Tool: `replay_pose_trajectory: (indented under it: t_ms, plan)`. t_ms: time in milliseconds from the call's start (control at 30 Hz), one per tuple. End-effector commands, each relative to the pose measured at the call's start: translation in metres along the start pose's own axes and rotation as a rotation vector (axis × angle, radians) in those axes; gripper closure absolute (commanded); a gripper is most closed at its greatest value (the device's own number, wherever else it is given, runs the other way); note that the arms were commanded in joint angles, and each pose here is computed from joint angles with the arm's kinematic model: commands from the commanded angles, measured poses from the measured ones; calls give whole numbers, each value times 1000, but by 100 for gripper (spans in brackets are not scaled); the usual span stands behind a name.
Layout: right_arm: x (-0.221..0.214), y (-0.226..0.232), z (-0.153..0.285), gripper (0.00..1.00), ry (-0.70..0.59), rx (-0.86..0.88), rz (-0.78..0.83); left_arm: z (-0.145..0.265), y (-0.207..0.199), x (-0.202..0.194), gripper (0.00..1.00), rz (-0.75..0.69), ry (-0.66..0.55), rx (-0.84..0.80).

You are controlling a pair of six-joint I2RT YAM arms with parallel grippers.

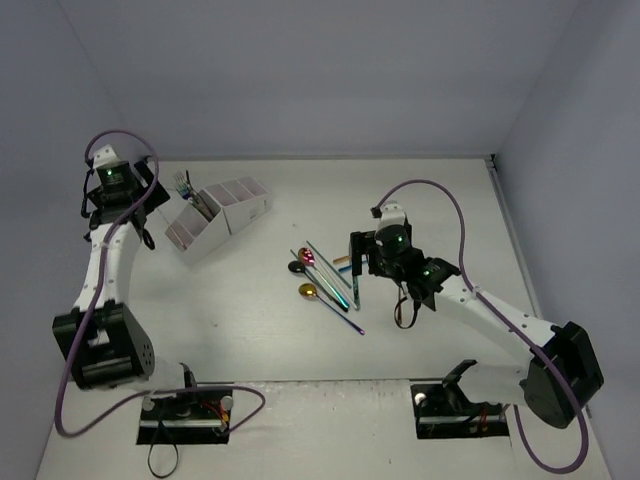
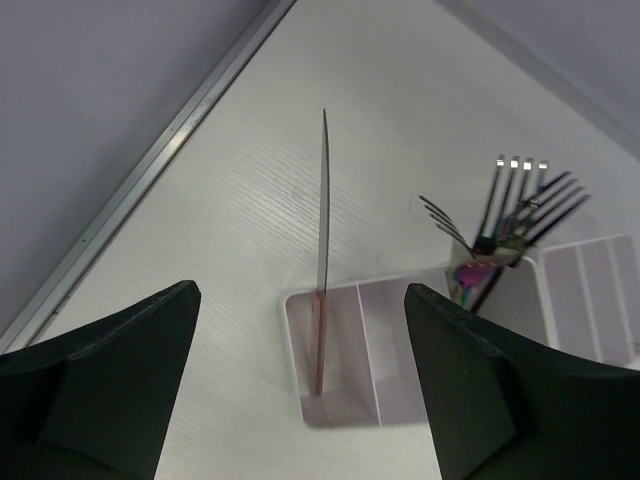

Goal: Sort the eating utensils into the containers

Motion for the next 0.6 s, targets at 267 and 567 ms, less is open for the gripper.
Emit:
replay_pose_trajectory:
  t_ms: [267, 567]
  plan:
    - [-28, 1, -48, 22, 202, -50, -132, 124, -36, -68, 18, -18, 199, -471]
    - [-41, 8, -80, 34, 286, -97, -123, 173, -33, -118, 18, -101, 307, -611]
Point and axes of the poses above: each gripper's point midway between its finger pads, its own z axis back along the fingers, its own y axis along the line the jaws close on, x = y × z, the point moved 8 cm from there along z, back along the fingers, and after that the axes turned 5 degrees about z, right-handed, at the moved point
